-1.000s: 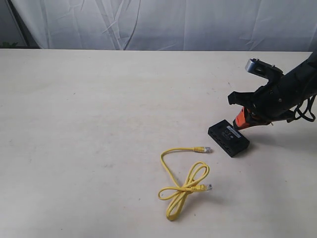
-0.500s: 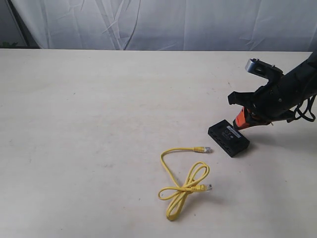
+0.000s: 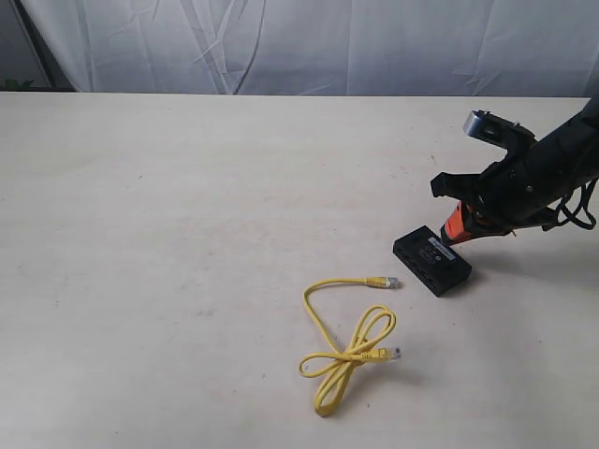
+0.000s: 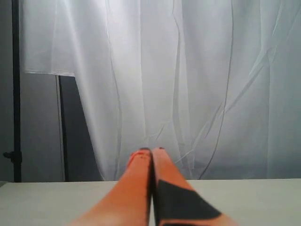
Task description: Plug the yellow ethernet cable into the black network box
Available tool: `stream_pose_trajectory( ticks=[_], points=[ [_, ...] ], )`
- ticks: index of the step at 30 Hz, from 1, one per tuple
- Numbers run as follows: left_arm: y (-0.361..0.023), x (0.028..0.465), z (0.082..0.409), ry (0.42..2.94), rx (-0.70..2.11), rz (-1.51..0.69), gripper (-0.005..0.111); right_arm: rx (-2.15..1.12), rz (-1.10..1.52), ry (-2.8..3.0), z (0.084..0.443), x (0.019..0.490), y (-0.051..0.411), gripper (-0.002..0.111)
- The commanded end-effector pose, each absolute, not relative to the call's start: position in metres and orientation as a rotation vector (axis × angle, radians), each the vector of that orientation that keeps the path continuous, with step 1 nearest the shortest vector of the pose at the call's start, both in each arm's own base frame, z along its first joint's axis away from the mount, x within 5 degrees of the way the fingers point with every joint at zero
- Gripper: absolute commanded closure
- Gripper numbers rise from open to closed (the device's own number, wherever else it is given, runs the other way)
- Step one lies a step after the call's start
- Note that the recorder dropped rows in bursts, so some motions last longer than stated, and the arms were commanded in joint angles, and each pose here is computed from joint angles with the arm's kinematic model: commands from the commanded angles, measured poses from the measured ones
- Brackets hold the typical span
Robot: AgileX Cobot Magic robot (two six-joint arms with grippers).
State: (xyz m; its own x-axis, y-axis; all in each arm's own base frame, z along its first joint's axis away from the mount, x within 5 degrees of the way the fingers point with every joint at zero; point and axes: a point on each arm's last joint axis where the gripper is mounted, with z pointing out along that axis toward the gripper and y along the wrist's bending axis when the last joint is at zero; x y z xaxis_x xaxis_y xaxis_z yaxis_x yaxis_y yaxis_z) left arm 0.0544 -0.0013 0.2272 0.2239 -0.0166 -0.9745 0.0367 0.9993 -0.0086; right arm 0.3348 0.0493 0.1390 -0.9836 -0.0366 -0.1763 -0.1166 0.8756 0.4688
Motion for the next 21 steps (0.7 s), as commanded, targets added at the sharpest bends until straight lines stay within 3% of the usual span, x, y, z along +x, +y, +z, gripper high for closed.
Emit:
stream_pose_trajectory(
  ticks=[1, 15, 21],
  points=[
    [-0.001, 0.054, 0.227, 1.325, -0.007, -0.055, 0.107, -0.126, 0.725, 2.879, 0.138, 0.335, 0.050, 0.109],
    [0.001, 0.053, 0.230, 1.305, -0.065, -0.104, 0.107, -0.124, 0.714, 2.873, 0.138, 0.336, 0.049, 0.109],
    [0.000, 0.047, 0.257, 1.251, -0.055, -0.108, 0.107, -0.122, 0.715, 2.873, 0.138, 0.336, 0.049, 0.109]
  ],
)
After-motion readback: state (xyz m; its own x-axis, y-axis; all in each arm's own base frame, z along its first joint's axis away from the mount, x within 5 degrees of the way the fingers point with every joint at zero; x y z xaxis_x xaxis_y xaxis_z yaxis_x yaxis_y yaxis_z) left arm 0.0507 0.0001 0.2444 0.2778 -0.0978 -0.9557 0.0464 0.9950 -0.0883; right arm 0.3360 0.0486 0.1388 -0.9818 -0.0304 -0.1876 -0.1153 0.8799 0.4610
